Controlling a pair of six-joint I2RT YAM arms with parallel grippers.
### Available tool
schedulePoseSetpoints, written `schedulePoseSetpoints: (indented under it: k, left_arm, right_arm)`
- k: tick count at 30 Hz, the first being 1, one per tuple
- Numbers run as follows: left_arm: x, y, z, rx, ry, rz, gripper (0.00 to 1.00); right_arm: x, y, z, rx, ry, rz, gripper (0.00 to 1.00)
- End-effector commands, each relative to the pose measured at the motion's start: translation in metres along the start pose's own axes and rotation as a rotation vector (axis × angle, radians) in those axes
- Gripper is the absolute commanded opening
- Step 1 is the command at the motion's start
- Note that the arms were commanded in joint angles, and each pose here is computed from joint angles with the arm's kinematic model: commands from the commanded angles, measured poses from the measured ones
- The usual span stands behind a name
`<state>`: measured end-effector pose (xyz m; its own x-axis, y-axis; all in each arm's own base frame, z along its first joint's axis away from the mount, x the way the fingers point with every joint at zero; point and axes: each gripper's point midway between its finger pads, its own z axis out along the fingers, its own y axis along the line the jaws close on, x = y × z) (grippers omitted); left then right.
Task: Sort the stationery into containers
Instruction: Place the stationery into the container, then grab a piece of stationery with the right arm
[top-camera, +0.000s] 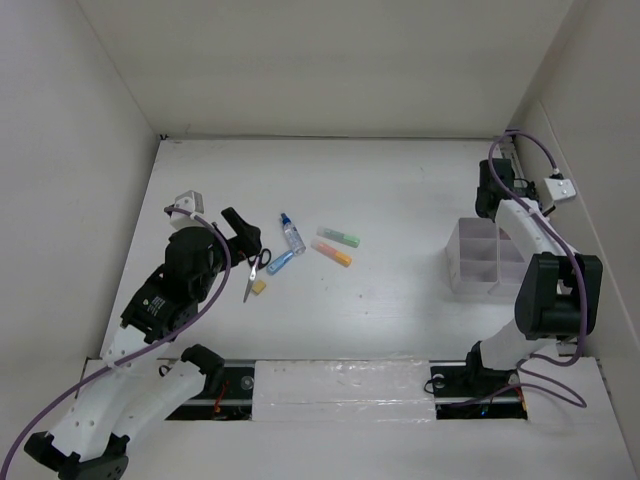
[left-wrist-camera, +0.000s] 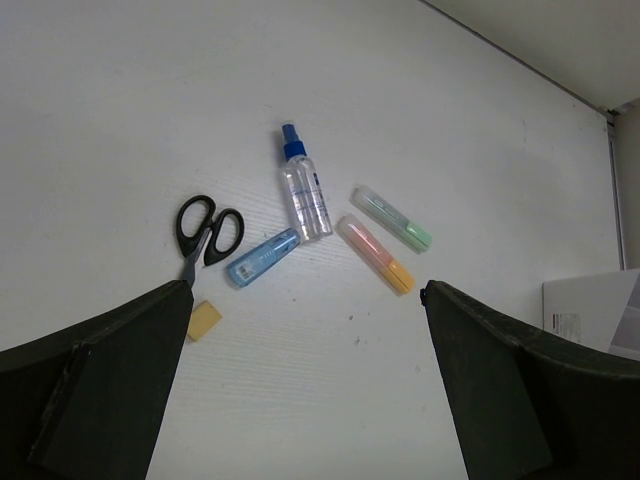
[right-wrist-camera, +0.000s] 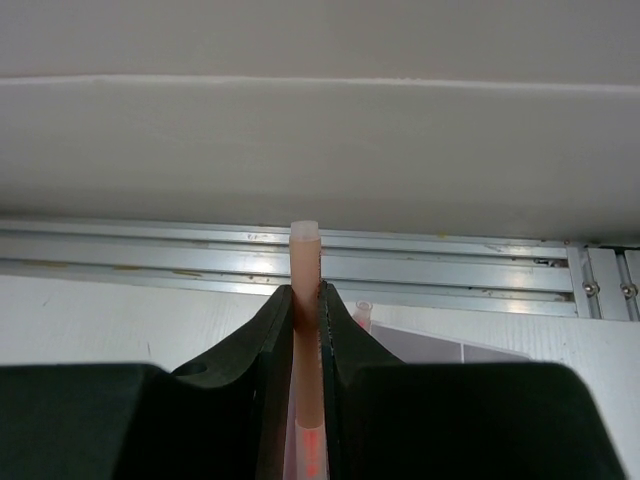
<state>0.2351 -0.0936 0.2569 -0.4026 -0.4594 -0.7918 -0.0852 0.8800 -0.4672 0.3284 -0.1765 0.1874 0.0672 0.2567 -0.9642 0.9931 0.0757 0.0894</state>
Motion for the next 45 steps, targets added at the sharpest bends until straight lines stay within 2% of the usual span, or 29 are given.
schedulePoseSetpoints:
  k: [1,2,8,12,14,15,16,17,18,19,20,21,23,24,25,27,28,29,30,32,35,39,40,45]
  left_arm:
    - [-0.008,-0.005,-0.001,0.023,-0.031,0.000,1.00]
    - [-0.008,-0.005,-0.001,0.023,-0.031,0.000,1.00]
    - [-0.008,-0.005,-0.001,0.023,-0.031,0.000,1.00]
    - [-0.010,-0.005,-0.003,0.028,-0.038,-0.003,1.00]
    - [-0.010,-0.005,-0.003,0.028,-0.038,-0.003,1.00]
    - [-0.010,-0.005,-0.003,0.028,-0.038,-0.003,1.00]
    - [-0.010,-0.005,-0.003,0.028,-0.038,-0.003,1.00]
    - [-0.010,-0.005,-0.003,0.028,-0.038,-0.003,1.00]
    - [-0.010,-0.005,-0.003,0.028,-0.038,-0.003,1.00]
    - [-0.008,-0.005,0.000,0.021,-0.029,0.001,1.00]
    - [-0.005,-0.004,0.003,0.012,-0.018,0.007,1.00]
    - [-0.004,-0.004,0.005,0.006,-0.011,0.010,1.00]
    - [0.000,-0.003,0.009,-0.005,0.003,0.017,1.00]
    - [0.002,-0.003,0.012,-0.014,0.013,0.022,1.00]
    - [0.002,-0.003,0.012,-0.014,0.013,0.022,1.00]
    - [0.004,-0.002,0.014,-0.019,0.020,0.025,1.00]
    - [0.002,-0.001,0.014,-0.028,0.012,0.025,1.00]
    - [-0.001,-0.003,0.013,-0.023,0.006,0.022,1.00]
    - [-0.002,-0.002,0.013,-0.031,-0.001,0.013,1.00]
    - [-0.002,0.001,0.013,-0.044,-0.001,0.016,1.00]
    - [-0.002,0.001,0.013,-0.044,-0.001,0.016,1.00]
    - [-0.004,-0.001,0.009,-0.025,-0.007,0.010,1.00]
    - [-0.004,-0.001,0.009,-0.025,-0.007,0.010,1.00]
    - [-0.008,0.000,0.005,-0.021,-0.026,0.003,1.00]
  right_arm:
    - [-0.021,0.006,-0.006,-0.009,-0.037,0.060,0.20]
    - [-0.021,0.006,-0.006,-0.009,-0.037,0.060,0.27]
    - [-0.016,0.012,-0.009,-0.036,-0.021,0.049,0.30]
    - [-0.025,0.010,-0.015,-0.062,-0.020,0.050,0.43]
    - [-0.023,0.026,-0.033,-0.166,0.011,0.064,0.48]
    - [-0.026,0.034,-0.042,-0.228,0.023,0.061,0.53]
    - [-0.037,0.038,-0.055,-0.312,0.021,0.006,0.63]
    - [-0.037,0.063,-0.081,-0.471,0.060,0.034,0.71]
    - [-0.036,0.072,-0.097,-0.571,0.082,0.003,0.85]
    - [-0.039,0.078,-0.113,-0.665,0.097,-0.026,0.92]
    - [-0.039,0.088,-0.128,-0.746,0.119,-0.049,0.92]
    - [-0.035,0.103,-0.166,-0.906,0.163,-0.093,0.92]
    - [-0.035,0.106,-0.198,-1.003,0.160,-0.167,0.94]
    - [-0.024,0.110,-0.234,-1.105,0.186,-0.212,0.94]
    - [-0.025,0.112,-0.251,-1.142,0.186,-0.229,0.94]
    - [-0.002,0.114,-0.282,-1.231,0.206,-0.343,0.93]
    - [0.011,0.112,-0.321,-1.368,0.256,-0.404,0.93]
    - [0.023,0.111,-0.342,-1.442,0.291,-0.452,0.91]
    - [0.055,0.104,-0.380,-1.598,0.367,-0.553,0.91]
    - [0.083,0.096,-0.417,-1.731,0.456,-0.619,0.89]
    - [0.139,0.082,-0.467,-1.872,0.547,-0.723,0.88]
    - [0.173,0.063,-0.509,-1.964,0.597,-0.804,0.86]
    - [0.194,0.061,-0.512,-1.965,0.614,-0.855,0.85]
    - [0.216,0.062,-0.517,-1.944,0.597,-0.959,0.81]
